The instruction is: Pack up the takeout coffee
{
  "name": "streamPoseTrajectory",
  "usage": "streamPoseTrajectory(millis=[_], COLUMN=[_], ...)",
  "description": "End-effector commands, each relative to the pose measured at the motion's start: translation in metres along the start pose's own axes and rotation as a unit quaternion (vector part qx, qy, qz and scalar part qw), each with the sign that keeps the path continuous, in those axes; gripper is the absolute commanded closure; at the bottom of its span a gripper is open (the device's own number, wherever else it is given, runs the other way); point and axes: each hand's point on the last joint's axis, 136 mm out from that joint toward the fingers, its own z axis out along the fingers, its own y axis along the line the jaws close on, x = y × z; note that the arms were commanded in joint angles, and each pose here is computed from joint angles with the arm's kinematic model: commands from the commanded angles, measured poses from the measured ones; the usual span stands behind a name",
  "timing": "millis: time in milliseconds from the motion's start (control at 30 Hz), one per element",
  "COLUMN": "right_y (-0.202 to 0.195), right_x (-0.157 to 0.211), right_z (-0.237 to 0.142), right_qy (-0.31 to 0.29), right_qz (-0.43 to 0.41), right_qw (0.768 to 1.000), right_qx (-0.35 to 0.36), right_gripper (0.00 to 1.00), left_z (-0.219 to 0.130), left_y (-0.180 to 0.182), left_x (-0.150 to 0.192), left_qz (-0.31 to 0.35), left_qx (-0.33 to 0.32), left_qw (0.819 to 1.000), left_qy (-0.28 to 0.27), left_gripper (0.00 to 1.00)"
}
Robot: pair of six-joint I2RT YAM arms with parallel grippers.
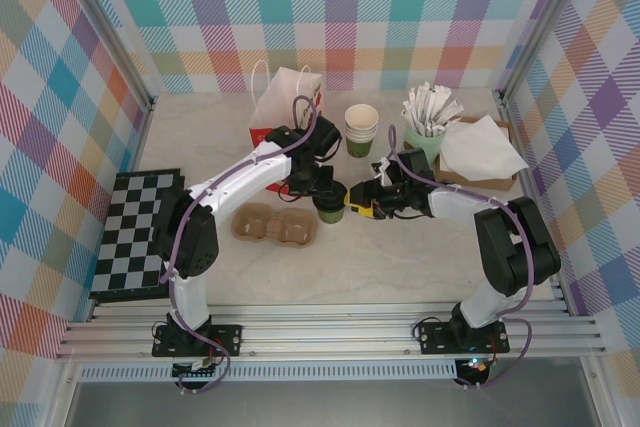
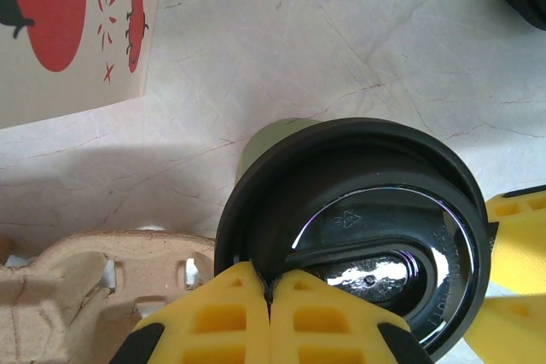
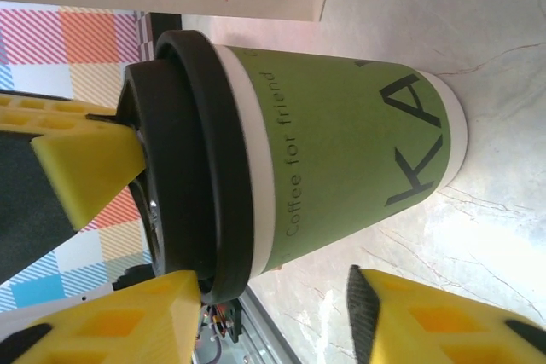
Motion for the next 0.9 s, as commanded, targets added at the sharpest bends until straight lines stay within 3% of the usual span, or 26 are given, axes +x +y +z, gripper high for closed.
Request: streamPoseTrajectory(millis=[0, 167, 400, 467, 567, 700, 867], right_y=[-0.020, -0.071, -0.112, -0.105, -0.063, -0.003, 0.018], right_x=[-0.001, 0.017, 0.049, 0.044, 0.020, -0.013, -0.015], right_z=[0.008, 0.013, 0.013, 0.013, 0.012, -0.008, -0.024], right_qy=[-0.001, 0.002, 0.026, 0.024, 0.002, -0.068, -0.117], right_qz=[0.025, 0.091, 0.135, 0.127, 0.106, 0.054, 0.028], right_qw=[0.999, 0.990, 0.978, 0.981, 0.990, 0.996, 0.993], right_qx=[0.033, 0.106, 0.157, 0.148, 0.088, 0.023, -0.011], right_gripper=[0.58, 0.68, 0.69, 0.69, 0.66, 0.61, 0.56], left_z=[0.014, 0.029, 0.073, 0.069, 0.044, 0.003, -0.006], left_y=[-0.001, 0.012, 0.046, 0.049, 0.040, 0.022, 0.008], left_x=[0.012, 0.025, 0.070, 0.066, 0.041, 0.007, -0.003], left_qz=[0.001, -0.006, -0.024, -0.023, -0.039, -0.102, -0.188], left_qx=[-0.014, -0.034, -0.077, -0.085, -0.064, -0.027, 0.006], left_qw=[1.000, 0.998, 0.992, 0.992, 0.995, 0.994, 0.981], left_qy=[0.026, 0.043, 0.099, 0.093, 0.061, -0.008, -0.037], left_gripper=[1.00, 1.00, 1.00, 1.00, 1.00, 1.00, 1.00])
